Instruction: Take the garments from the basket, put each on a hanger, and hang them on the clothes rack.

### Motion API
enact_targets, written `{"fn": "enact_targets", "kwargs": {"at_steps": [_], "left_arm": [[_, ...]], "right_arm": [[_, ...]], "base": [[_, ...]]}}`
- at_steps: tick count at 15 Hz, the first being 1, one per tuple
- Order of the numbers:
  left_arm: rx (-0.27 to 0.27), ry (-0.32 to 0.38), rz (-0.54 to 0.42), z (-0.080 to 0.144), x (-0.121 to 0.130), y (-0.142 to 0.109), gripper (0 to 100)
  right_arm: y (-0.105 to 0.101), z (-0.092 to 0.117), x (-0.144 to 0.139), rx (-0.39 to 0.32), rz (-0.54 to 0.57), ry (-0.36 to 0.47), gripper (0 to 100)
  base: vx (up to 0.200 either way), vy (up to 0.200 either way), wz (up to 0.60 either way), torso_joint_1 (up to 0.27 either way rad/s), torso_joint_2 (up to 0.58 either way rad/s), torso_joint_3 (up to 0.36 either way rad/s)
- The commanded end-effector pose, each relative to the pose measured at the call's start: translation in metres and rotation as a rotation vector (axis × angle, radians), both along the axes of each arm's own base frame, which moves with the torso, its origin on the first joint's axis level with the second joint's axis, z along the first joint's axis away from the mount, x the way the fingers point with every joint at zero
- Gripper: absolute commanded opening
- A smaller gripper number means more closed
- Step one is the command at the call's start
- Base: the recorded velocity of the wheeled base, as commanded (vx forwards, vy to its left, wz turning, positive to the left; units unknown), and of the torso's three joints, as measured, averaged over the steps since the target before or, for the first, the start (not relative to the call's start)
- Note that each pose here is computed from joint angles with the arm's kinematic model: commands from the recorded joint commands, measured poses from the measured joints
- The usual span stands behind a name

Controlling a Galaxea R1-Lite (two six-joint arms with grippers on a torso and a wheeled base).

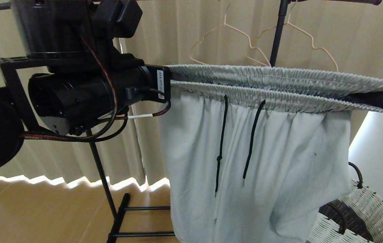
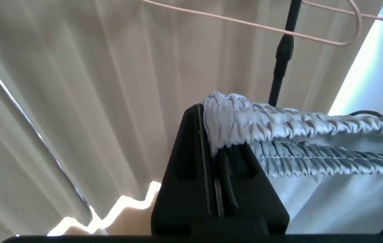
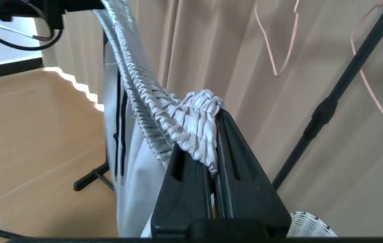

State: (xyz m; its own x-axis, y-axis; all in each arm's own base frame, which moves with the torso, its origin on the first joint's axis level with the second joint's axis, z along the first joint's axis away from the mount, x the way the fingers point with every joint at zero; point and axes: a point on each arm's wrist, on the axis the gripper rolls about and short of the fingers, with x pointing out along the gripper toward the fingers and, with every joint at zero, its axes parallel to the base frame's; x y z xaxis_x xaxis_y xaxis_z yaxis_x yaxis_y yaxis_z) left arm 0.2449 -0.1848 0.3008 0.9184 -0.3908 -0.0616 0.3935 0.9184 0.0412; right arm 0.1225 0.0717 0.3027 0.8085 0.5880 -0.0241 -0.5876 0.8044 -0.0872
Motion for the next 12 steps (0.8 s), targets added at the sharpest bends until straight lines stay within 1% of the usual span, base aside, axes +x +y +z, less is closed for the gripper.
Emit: {"fn": "enact_targets", "kwargs": {"at_steps": [1,2,3,4,5,6,7,8,9,12], "left_arm": [[-0.003,-0.006,-0.001,0.003,-0.003,0.002,0],[0.002,-0.011,-0.004,0.004,-0.008,0.006,0],[0.007,-0.031,-0.01,0.01,-0.021,0.016,0],[0.012,-0.039,-0.013,0.011,-0.025,0.019,0],[0.07,-0.072,-0.034,0.011,-0.043,0.033,0],[0.094,-0.086,-0.061,0.01,-0.051,0.038,0],[0.105,-0.101,-0.101,0.01,-0.059,0.043,0],[0.109,-0.116,-0.198,0.008,-0.072,0.051,0],[0.103,-0.122,-0.274,0.007,-0.08,0.055,0],[0.086,-0.119,-0.426,0.003,-0.09,0.056,0]], "right_arm": [[0.001,0.0,0.002,-0.001,-0.003,0.001,0],[0.002,-0.001,0.007,-0.006,-0.014,0.009,0],[0.002,-0.004,0.021,-0.016,-0.055,0.033,0],[0.002,-0.005,0.024,-0.019,-0.066,0.039,0],[0.004,-0.003,0.044,-0.017,-0.098,0.04,0],[0.005,-0.003,0.053,-0.011,-0.115,0.033,0],[0.005,-0.003,0.063,-0.008,-0.13,0.026,0],[0.009,-0.002,0.078,0.005,-0.138,0.0,0],[0.013,-0.002,0.088,0.015,-0.135,-0.019,0],[0.02,0.0,0.107,0.039,-0.133,-0.062,0]], "base": [[0.0,0.0,0.0,0.0,0.0,0.0],[0.0,0.0,0.0,0.0,0.0,0.0],[0.0,0.0,0.0,0.0,0.0,0.0],[0.0,0.0,0.0,0.0,0.0,0.0],[0.0,0.0,0.0,0.0,0.0,0.0],[0.0,0.0,0.0,0.0,0.0,0.0],[0.0,0.0,0.0,0.0,0.0,0.0],[0.0,0.0,0.0,0.0,0.0,0.0],[0.0,0.0,0.0,0.0,0.0,0.0],[0.0,0.0,0.0,0.0,0.0,0.0]]}}
